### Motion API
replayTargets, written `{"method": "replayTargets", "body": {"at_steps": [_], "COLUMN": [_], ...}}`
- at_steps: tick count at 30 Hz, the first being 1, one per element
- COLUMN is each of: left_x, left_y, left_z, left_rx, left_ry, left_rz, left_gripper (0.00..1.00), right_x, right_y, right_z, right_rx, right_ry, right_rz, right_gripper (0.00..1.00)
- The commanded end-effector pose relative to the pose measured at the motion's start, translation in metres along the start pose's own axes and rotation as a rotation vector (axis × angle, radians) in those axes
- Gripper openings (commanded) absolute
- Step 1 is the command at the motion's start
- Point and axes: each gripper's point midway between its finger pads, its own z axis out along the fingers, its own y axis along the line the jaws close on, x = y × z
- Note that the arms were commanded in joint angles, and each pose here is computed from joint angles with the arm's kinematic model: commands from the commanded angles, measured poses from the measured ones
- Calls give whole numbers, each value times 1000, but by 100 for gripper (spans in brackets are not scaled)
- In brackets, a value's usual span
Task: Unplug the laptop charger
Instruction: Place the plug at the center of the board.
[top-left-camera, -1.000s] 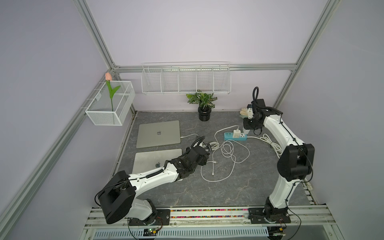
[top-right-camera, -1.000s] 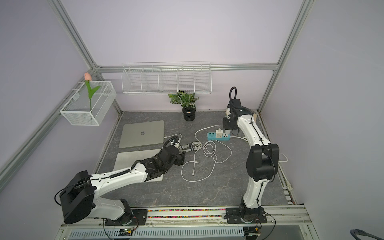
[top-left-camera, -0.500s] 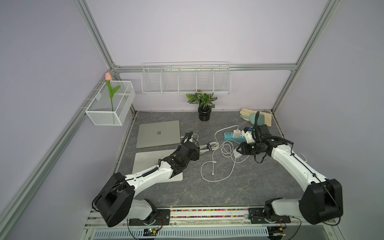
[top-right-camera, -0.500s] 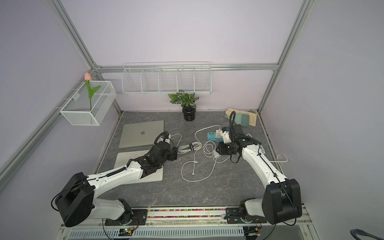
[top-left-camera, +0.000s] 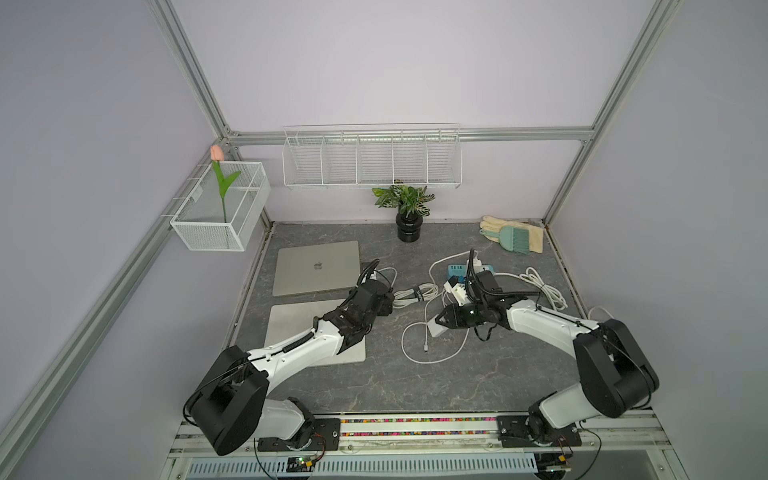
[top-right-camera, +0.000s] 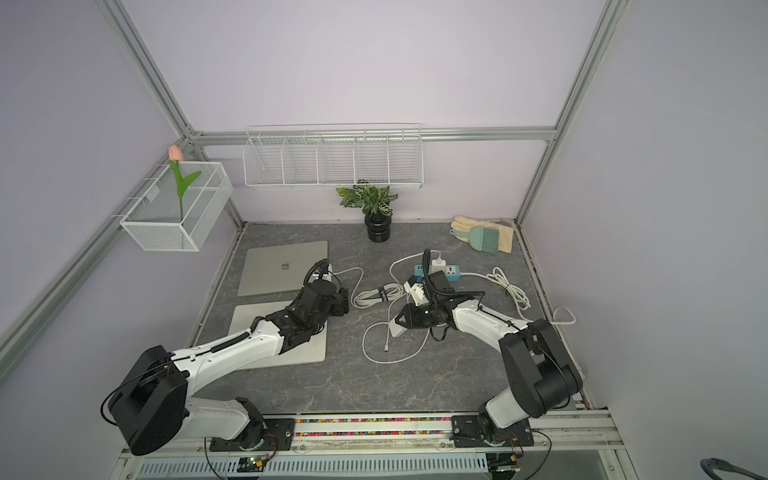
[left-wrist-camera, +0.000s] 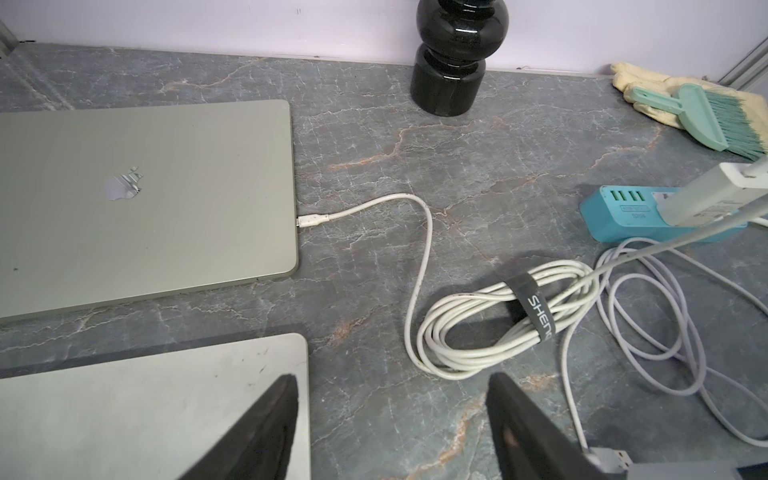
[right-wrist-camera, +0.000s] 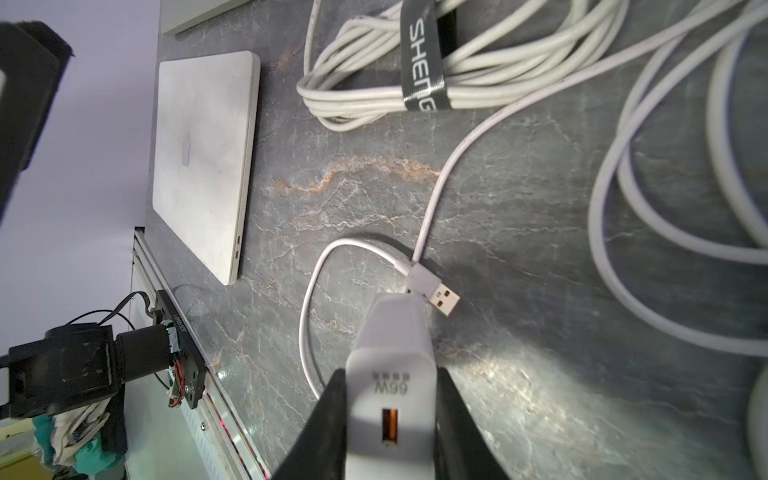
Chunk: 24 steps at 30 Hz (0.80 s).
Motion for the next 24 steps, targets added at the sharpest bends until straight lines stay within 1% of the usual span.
{"method": "replayTargets", "body": {"at_steps": [1, 3, 7, 12, 14, 16, 17, 18, 20, 22, 24], "left_x": [-2, -1, 1, -3, -7, -12, -15, -18, -23, -30, -41], "left_y": [8, 9, 11, 15, 21, 29, 35, 43, 58, 81, 93], "left_z": [-5, -5, -3, -3, -3, 0, 2, 4, 12, 18, 24], "left_rx": [-26, -27, -40, -60, -81, -95, -109, -128, -135, -213, -247], "left_ry": [-17, -19, -14, -19, -15, -7, -3, 10, 43, 61, 73], "left_rz": [-34, -36, -28, -41, -63, -88, -104, -132, -183, -207, -195], "left_gripper": [74, 74, 74, 74, 74, 75, 75, 75, 76, 78, 79], "right_x": [-1, 2, 6, 0, -5, -7, -20, -23, -32, -43, -52], "right_y": [3, -3, -13, -24, -23, -17, -4, 4, 22, 41, 55], "right_z": [4, 5, 6, -7, -16, -21, -26, -26, -25, -20, -12], "right_rx": [-23, 2, 58, 173, 222, 266, 271, 279, 271, 262, 244], "right_ry": [-21, -11, 13, -4, -15, -10, -35, -37, -39, -41, -25], "right_rz": [-12, -10, -11, -42, -82, -157, -211, -259, -334, -408, -455], "right_gripper": [31, 36, 56, 69, 70, 70, 70, 70, 70, 70, 70]}}
